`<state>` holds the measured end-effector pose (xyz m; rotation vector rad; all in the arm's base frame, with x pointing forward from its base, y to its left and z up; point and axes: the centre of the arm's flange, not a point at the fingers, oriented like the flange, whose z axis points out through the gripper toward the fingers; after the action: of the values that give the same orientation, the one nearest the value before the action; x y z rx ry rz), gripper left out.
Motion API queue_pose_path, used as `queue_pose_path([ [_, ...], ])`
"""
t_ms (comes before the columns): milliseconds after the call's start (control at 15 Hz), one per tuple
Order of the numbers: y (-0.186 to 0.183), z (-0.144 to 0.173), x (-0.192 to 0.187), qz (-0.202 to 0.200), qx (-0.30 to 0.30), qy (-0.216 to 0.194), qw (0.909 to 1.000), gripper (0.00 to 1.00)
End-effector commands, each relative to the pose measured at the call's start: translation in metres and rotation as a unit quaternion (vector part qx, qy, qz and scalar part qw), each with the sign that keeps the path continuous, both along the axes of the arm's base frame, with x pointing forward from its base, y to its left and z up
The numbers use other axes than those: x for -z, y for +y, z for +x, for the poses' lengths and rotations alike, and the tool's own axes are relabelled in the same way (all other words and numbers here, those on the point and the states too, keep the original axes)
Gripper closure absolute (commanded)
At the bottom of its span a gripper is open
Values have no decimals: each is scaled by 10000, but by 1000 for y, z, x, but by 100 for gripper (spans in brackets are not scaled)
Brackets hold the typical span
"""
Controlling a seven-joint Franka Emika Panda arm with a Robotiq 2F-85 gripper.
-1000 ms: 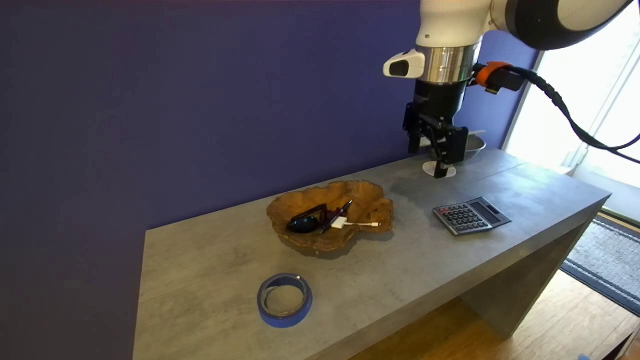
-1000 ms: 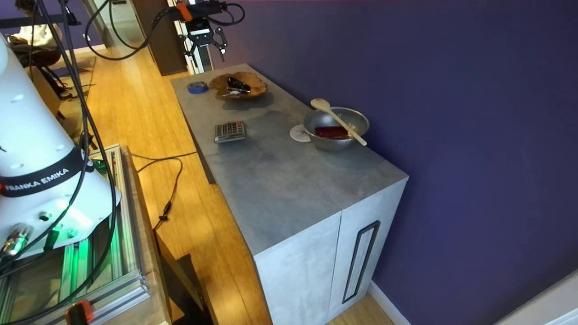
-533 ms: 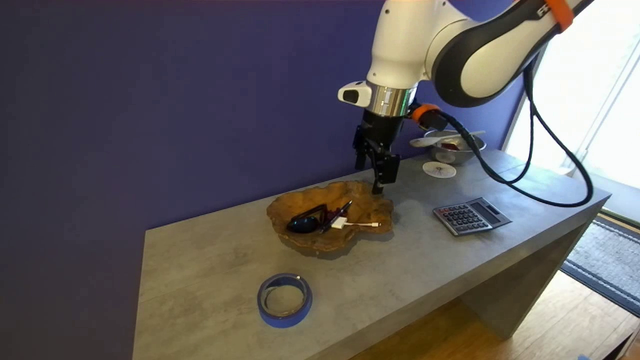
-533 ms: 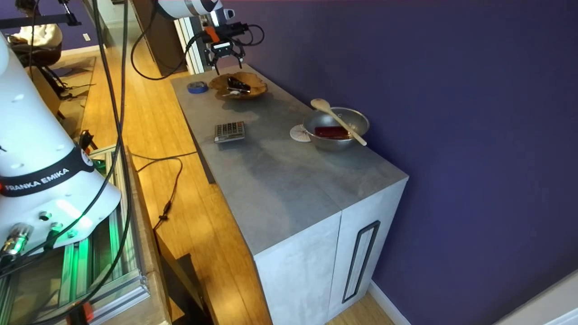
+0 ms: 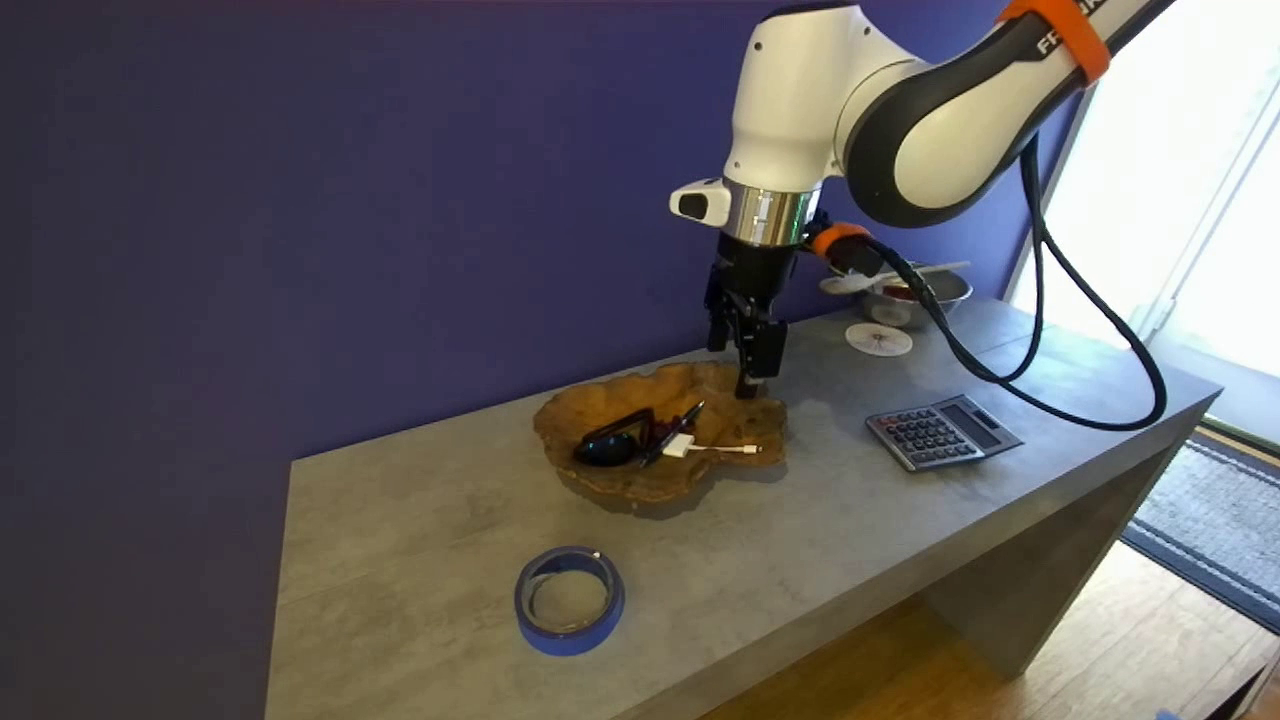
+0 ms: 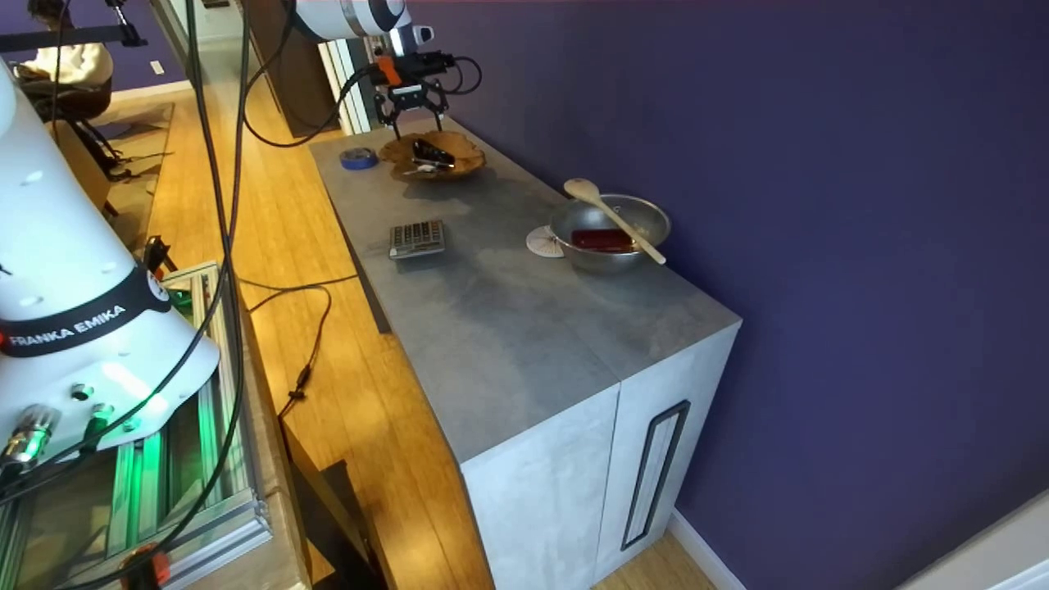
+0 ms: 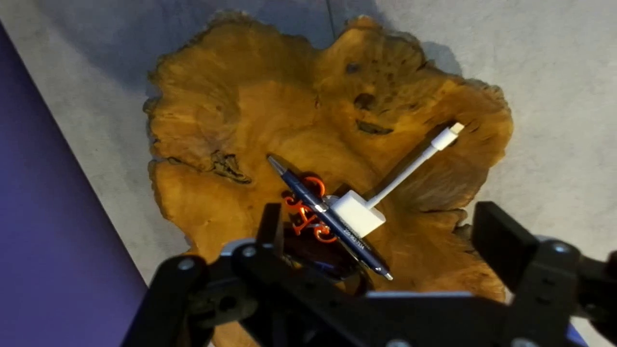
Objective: Pick up the white lightning digital av adapter and put it on the table
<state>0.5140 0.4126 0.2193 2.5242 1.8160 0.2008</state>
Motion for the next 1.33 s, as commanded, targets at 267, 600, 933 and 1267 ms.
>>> queue_pose_path([
  [267, -4, 9, 31, 484, 1365, 583, 9877, 0],
  [600, -10, 10, 30, 477, 1439, 578, 9867, 0],
  [933, 14, 15, 42, 279, 2192, 203, 9751, 0],
  [1267, 21, 3, 40, 257, 2405, 292, 9699, 0],
])
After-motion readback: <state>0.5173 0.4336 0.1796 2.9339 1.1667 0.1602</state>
